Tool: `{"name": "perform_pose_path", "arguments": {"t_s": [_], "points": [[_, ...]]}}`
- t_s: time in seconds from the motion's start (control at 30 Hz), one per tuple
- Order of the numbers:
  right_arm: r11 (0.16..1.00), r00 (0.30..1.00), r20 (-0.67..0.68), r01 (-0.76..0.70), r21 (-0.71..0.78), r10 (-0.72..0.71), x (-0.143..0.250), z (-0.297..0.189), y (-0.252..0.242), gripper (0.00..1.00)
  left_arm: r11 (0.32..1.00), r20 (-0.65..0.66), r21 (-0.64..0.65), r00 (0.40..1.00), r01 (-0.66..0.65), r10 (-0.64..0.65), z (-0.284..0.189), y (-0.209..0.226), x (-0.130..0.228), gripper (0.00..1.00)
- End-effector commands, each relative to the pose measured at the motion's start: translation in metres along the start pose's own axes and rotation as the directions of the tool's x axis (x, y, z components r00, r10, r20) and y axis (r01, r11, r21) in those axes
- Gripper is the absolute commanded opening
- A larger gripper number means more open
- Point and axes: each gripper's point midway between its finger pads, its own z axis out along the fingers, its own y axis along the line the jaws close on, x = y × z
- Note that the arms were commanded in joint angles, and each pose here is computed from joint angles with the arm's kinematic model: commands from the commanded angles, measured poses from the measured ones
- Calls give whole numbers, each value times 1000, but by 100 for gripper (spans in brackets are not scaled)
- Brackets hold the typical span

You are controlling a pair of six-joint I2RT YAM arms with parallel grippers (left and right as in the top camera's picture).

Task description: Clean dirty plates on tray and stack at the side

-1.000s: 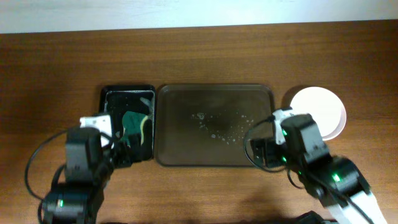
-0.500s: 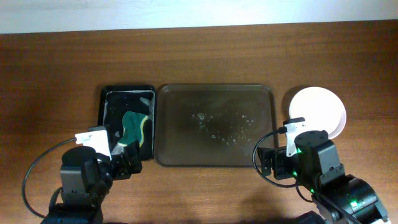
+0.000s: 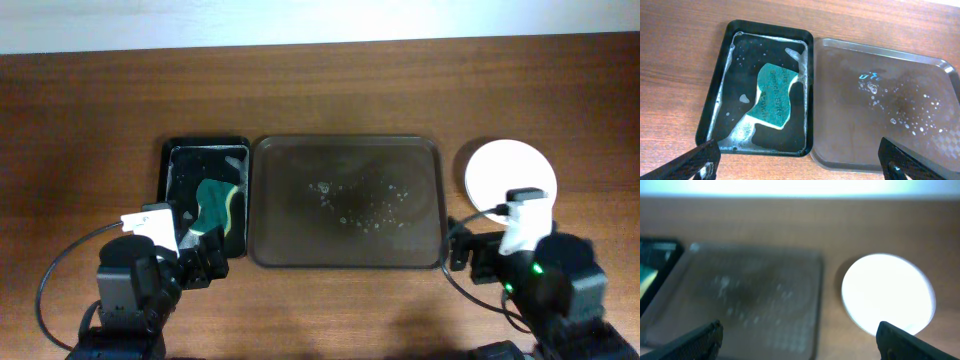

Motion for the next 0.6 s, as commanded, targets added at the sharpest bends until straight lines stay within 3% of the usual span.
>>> {"name": "perform_pose_path", "arguments": {"t_s": [0.0, 0.17, 0.3, 0.57], "points": [[998, 992, 105, 61, 28, -64, -2, -9, -9, 99, 1000, -5, 7, 1000, -14, 14, 1, 0, 2, 99], [998, 955, 289, 56, 15, -58, 4, -5, -8, 99, 1000, -5, 7, 1000, -14, 14, 1, 0, 2, 99], [998, 882, 467, 61, 2, -55, 4, 8, -6, 98, 1000, -5, 7, 1000, -14, 14, 1, 0, 2, 99], [998, 773, 632, 57, 8, -50, 12, 25, -8, 99, 1000, -5, 7, 1000, -14, 14, 1, 0, 2, 99]]}}
